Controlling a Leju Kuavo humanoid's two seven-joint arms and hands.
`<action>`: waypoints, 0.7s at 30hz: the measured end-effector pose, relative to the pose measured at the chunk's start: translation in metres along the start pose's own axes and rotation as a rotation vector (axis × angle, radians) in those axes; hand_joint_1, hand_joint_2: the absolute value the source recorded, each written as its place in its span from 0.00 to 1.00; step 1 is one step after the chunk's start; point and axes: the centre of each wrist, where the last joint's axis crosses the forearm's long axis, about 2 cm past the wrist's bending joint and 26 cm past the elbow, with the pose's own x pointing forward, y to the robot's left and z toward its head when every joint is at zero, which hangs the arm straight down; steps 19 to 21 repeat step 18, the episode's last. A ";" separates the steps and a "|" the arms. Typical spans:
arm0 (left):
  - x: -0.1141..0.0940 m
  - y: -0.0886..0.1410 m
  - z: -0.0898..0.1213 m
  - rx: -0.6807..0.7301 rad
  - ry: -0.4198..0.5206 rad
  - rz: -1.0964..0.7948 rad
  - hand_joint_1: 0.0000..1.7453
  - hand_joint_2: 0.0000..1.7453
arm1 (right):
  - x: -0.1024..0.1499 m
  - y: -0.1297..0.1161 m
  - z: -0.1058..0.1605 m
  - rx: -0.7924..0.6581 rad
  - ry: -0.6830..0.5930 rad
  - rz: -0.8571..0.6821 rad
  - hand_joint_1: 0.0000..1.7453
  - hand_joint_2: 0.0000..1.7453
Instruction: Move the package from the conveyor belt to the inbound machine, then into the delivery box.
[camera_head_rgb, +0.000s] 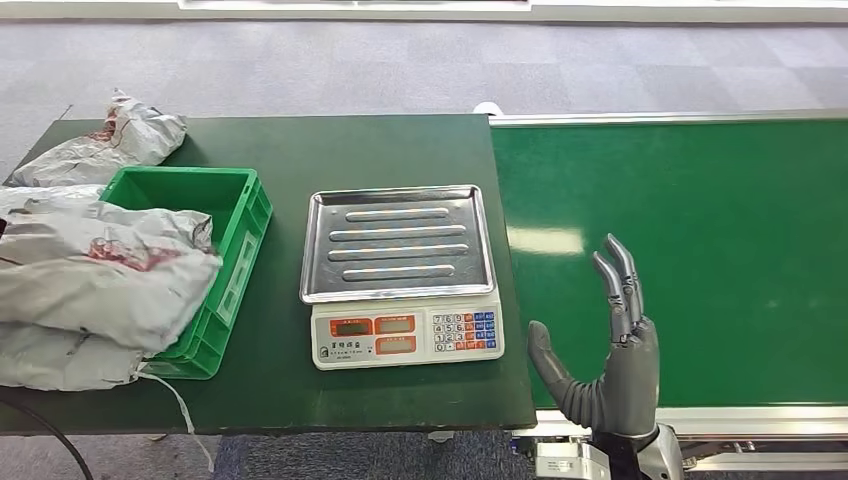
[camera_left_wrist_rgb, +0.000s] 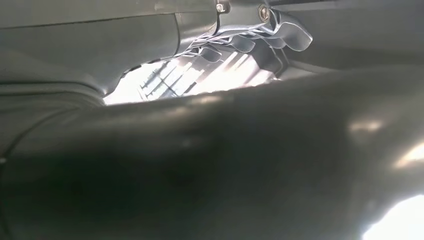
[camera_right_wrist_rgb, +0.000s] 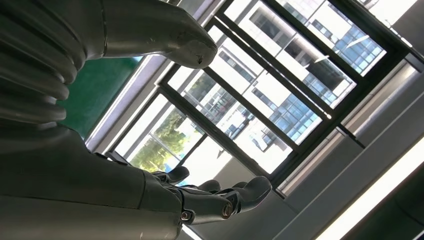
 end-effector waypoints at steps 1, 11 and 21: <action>0.002 0.001 0.000 0.007 -0.011 0.024 0.00 0.00 | 0.000 0.000 0.000 0.000 0.000 0.000 0.00 1.00; 0.107 -0.026 0.060 0.078 -0.230 0.658 0.00 0.00 | 0.000 0.002 0.000 0.008 0.000 -0.208 0.00 1.00; 0.174 -0.046 0.097 -0.024 -0.202 0.995 0.00 0.00 | 0.001 0.003 0.000 0.013 -0.002 -0.280 0.00 1.00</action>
